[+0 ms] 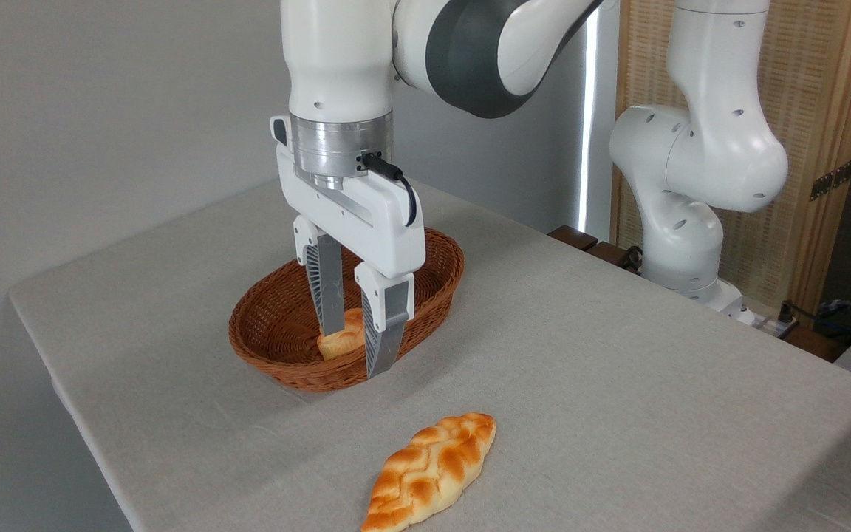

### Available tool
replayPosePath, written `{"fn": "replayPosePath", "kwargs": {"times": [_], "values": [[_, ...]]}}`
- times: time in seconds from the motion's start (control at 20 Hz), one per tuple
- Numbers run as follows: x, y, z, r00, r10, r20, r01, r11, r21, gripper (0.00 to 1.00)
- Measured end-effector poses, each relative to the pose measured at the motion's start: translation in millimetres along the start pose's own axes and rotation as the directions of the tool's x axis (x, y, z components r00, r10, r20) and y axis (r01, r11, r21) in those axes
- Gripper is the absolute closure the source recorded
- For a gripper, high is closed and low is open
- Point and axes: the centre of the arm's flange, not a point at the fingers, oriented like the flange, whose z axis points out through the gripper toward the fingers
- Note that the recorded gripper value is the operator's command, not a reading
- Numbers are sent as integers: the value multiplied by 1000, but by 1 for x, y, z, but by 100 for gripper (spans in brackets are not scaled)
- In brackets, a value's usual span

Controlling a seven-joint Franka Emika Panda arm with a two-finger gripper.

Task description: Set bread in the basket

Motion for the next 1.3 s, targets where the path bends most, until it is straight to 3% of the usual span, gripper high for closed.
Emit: {"fn": "replayPosePath", "kwargs": {"times": [0.75,0.95,1.3], "values": [[-6,-12,1,1000,-23,1,23,1000,1,0],[-22,-28,1,998,-61,2,61,998,3,0],[-36,-46,31,997,-60,38,61,998,-20,0]]}}
